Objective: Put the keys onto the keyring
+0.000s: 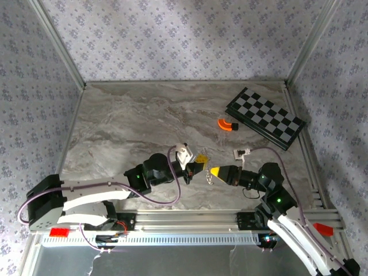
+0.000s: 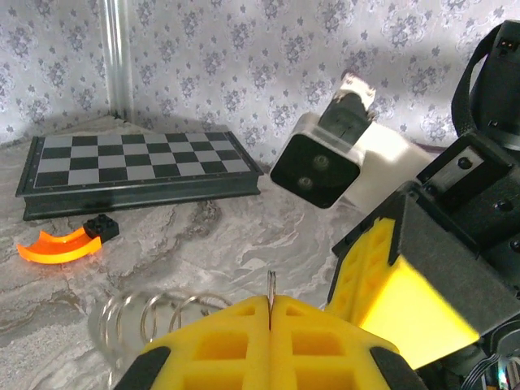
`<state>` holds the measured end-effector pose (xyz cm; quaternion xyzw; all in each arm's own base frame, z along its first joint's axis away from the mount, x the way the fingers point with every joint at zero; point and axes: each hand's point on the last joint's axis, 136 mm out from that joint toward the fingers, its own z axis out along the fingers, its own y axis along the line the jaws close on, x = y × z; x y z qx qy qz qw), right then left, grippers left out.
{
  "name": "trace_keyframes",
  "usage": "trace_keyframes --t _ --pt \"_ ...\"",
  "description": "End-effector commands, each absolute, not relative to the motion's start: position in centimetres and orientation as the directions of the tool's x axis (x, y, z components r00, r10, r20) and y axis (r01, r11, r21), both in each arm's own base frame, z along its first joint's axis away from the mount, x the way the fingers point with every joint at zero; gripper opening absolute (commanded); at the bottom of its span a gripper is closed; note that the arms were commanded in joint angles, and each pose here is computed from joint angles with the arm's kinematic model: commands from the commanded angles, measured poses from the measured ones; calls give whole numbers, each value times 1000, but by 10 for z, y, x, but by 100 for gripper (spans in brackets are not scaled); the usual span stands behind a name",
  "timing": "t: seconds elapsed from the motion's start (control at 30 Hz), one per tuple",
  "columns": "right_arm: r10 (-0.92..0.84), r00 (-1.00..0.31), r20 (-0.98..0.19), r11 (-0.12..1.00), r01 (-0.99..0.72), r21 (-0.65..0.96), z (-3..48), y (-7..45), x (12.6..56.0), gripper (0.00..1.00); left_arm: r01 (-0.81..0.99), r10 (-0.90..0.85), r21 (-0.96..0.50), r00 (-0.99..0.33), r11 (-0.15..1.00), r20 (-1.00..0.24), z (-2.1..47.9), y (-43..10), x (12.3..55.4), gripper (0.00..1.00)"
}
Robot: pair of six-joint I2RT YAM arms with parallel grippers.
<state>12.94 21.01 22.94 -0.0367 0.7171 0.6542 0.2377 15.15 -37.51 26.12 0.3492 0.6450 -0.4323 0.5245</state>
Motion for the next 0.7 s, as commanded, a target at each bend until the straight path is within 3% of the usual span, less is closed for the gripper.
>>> trace_keyframes --t 0.0,0.5,0.67 --pt "223 -852 -474 203 -435 877 235 206 125 0 899 -86 -204 -185 388 -979 285 -367 151 0" --pt "131 -735 -666 387 -580 717 247 199 134 0 918 10 -254 -269 306 -963 256 -360 127 0" --pt "90 -702 -707 422 -616 665 244 200 134 0 917 32 -278 -299 286 -954 247 -358 120 11"
